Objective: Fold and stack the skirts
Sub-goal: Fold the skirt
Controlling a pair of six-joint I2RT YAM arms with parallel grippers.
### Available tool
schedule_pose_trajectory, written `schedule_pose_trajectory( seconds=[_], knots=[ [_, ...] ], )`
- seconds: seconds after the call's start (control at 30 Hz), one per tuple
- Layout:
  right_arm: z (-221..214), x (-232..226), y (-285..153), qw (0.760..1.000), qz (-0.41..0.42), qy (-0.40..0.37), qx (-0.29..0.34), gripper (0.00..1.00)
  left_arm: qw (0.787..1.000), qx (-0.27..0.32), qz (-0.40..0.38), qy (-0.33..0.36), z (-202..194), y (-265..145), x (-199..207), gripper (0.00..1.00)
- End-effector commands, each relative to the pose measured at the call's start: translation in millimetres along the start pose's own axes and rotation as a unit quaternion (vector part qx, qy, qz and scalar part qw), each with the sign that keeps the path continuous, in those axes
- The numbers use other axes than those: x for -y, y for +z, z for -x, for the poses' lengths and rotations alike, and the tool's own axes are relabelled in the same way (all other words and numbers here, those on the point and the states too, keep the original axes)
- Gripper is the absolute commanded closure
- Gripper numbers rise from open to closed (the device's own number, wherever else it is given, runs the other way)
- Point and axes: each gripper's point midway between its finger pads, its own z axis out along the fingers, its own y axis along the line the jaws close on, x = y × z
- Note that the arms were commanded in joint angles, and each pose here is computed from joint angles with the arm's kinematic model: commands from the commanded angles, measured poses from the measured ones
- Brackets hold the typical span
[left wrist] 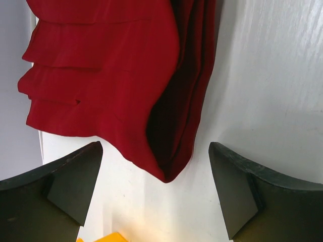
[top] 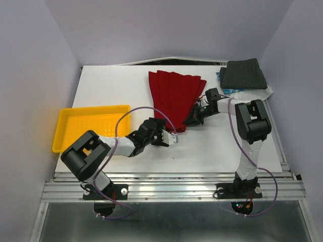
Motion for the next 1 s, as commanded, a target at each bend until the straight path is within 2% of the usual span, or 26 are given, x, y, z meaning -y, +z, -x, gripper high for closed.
schedule_pose_trajectory(
  seconds=[0.0, 0.4, 0.63, 0.67, 0.7, 0.77, 0.9, 0.93, 0.97],
  knots=[
    [-2, -24, -13, 0.999, 0.041, 0.029, -0.019, 0.99, 0.998, 0.053, 0.027, 0.012, 31, 7, -22, 0.01],
    [-15, -38, -22, 0.994, 0.079, 0.061, -0.048, 0.99, 0.999, 0.026, 0.037, 0.019, 27, 28, -28, 0.02],
    [-24, -40, -26, 0.992, 0.087, 0.069, -0.060, 0.99, 0.999, 0.023, 0.048, 0.002, 27, 26, -34, 0.31],
    [-21, -38, -28, 0.992, 0.087, 0.070, -0.055, 0.99, 0.998, 0.024, 0.050, -0.004, 28, 24, -34, 0.37],
    [-22, -37, -27, 0.992, 0.087, 0.072, -0.057, 0.99, 0.998, 0.029, 0.057, -0.006, 31, 20, -39, 0.47],
    [-23, -37, -27, 0.992, 0.089, 0.073, -0.059, 0.99, 0.998, 0.029, 0.057, -0.008, 33, 15, -41, 0.57],
    [-26, -35, -27, 0.991, 0.091, 0.071, -0.063, 0.99, 0.997, 0.023, 0.071, -0.024, 38, 7, -56, 0.97],
    [-27, -35, -28, 0.992, 0.092, 0.061, -0.062, 0.96, 0.998, 0.014, 0.059, -0.024, 35, 7, -52, 1.00],
    [-27, -36, -29, 0.993, 0.093, 0.052, -0.061, 0.89, 0.998, 0.013, 0.051, -0.024, 36, 7, -51, 1.00]
  ],
)
